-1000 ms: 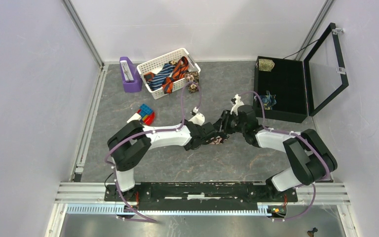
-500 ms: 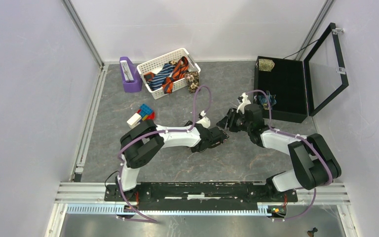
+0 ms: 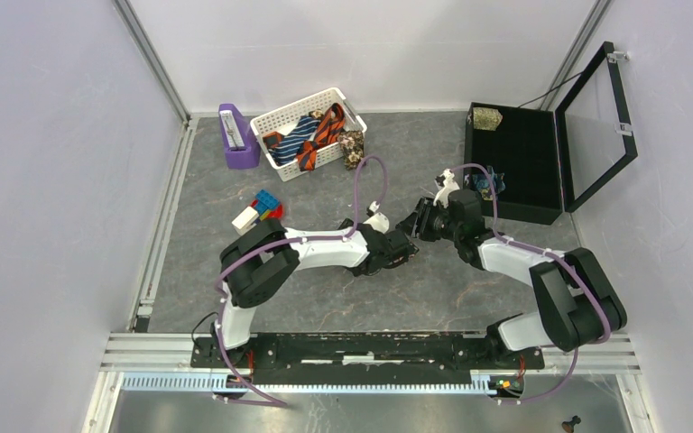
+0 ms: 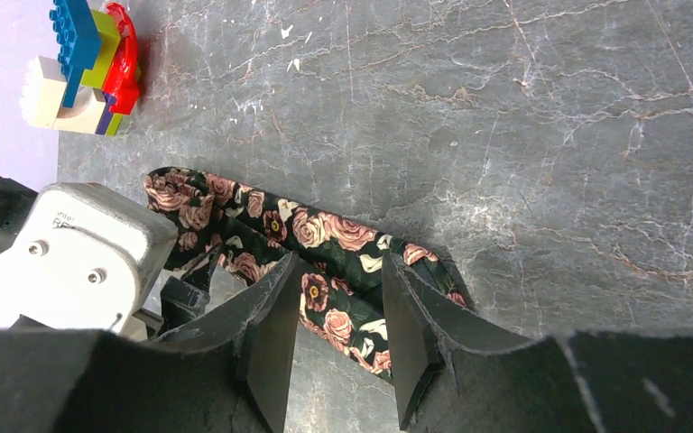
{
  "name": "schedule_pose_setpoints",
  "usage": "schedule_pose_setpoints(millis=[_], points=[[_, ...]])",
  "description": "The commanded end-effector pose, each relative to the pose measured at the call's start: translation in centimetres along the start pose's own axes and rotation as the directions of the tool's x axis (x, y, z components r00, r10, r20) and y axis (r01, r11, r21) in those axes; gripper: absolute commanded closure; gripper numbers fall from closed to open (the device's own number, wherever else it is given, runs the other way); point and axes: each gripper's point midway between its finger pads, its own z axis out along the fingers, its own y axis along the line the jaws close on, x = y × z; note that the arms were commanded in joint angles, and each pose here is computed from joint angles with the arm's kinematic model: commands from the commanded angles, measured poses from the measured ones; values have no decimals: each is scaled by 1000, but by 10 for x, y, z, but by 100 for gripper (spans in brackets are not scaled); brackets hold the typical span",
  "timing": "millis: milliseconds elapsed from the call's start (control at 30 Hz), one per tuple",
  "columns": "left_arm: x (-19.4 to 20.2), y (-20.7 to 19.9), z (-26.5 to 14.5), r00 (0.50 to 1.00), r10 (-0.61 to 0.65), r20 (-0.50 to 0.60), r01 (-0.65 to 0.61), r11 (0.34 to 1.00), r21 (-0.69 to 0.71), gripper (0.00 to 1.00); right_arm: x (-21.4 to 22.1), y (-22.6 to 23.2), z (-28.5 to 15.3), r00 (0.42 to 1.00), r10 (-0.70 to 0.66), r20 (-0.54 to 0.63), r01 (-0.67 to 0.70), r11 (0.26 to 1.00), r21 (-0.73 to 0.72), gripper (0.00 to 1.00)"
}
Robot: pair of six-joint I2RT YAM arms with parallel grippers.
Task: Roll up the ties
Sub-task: Roll the tie at the center of the board.
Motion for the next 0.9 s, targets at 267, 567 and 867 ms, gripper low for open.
schedule_pose_setpoints(millis=[267, 567, 867], points=[[-21, -35, -23, 986, -167, 22, 153, 944, 291, 32, -9, 7, -7, 999, -28, 36, 29, 999, -19, 55], [-20, -33, -20, 967, -253, -5, 236, 896, 376, 32, -10, 8, -8, 999, -27, 41, 28, 999, -21, 55], [-38, -14, -37, 938, -347, 12, 307, 845, 438, 27, -10, 13, -5, 999, -33, 31, 34, 999, -33, 55]])
